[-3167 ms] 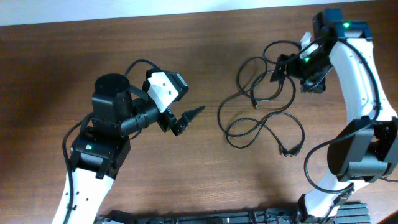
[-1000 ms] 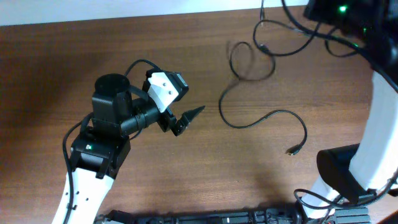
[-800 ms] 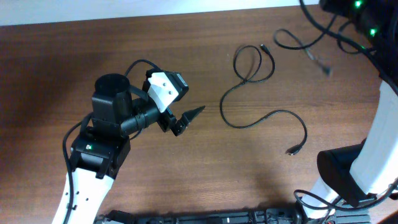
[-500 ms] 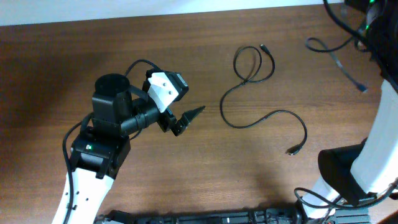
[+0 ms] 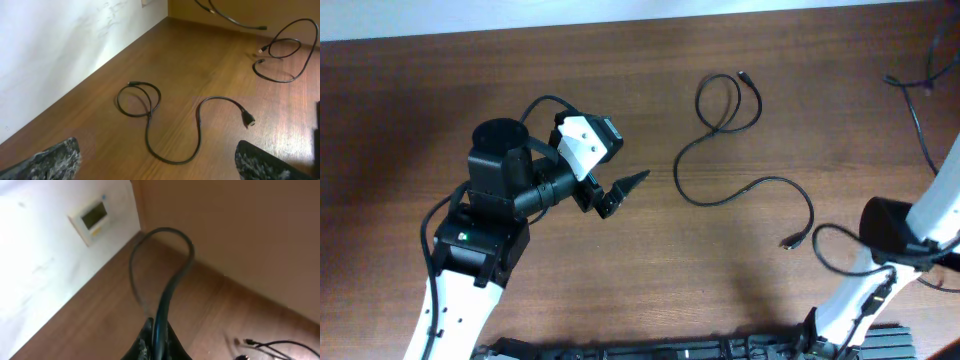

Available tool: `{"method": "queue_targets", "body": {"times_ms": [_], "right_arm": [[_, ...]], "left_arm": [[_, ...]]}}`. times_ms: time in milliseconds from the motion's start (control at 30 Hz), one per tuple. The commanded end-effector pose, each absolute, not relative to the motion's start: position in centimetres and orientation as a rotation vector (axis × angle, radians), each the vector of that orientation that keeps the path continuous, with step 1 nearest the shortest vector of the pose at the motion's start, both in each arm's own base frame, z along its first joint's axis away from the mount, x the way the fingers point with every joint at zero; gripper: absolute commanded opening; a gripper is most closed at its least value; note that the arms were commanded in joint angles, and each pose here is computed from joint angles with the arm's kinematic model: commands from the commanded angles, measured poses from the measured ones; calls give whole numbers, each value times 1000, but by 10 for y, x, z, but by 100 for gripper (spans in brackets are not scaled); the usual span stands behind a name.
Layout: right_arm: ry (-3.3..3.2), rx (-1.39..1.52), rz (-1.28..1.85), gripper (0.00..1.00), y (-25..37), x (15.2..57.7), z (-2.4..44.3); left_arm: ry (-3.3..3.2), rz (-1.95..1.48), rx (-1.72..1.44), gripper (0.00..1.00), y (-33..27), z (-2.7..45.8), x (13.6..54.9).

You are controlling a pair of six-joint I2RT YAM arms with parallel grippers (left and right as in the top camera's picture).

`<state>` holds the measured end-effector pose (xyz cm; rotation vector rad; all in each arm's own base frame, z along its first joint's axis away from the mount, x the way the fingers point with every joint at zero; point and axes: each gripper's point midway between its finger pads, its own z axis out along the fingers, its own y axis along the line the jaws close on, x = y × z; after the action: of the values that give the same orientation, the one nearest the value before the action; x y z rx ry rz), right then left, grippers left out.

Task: Untangle cables

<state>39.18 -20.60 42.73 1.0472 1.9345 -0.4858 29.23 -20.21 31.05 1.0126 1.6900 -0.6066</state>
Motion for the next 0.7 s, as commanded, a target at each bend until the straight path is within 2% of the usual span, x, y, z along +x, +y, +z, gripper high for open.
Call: {"method": "queue_targets", "body": {"times_ms": [0,233,467,667], "right_arm": [[2030,1104,-359,4,-222,416,383],[2178,1199,-254,4,-254,437,309],[2267,1304,-289,4,-283,435,254],[2314,1366,-304,4,-298,429,226]], "left_arm": [[1669,-618,1025,99,-205,316,290],[1669,-617,1025,99,-205,316,290],[1669,-618,1025,99,-205,316,290],[1669,-617,1025,99,-205,316,290]]}}
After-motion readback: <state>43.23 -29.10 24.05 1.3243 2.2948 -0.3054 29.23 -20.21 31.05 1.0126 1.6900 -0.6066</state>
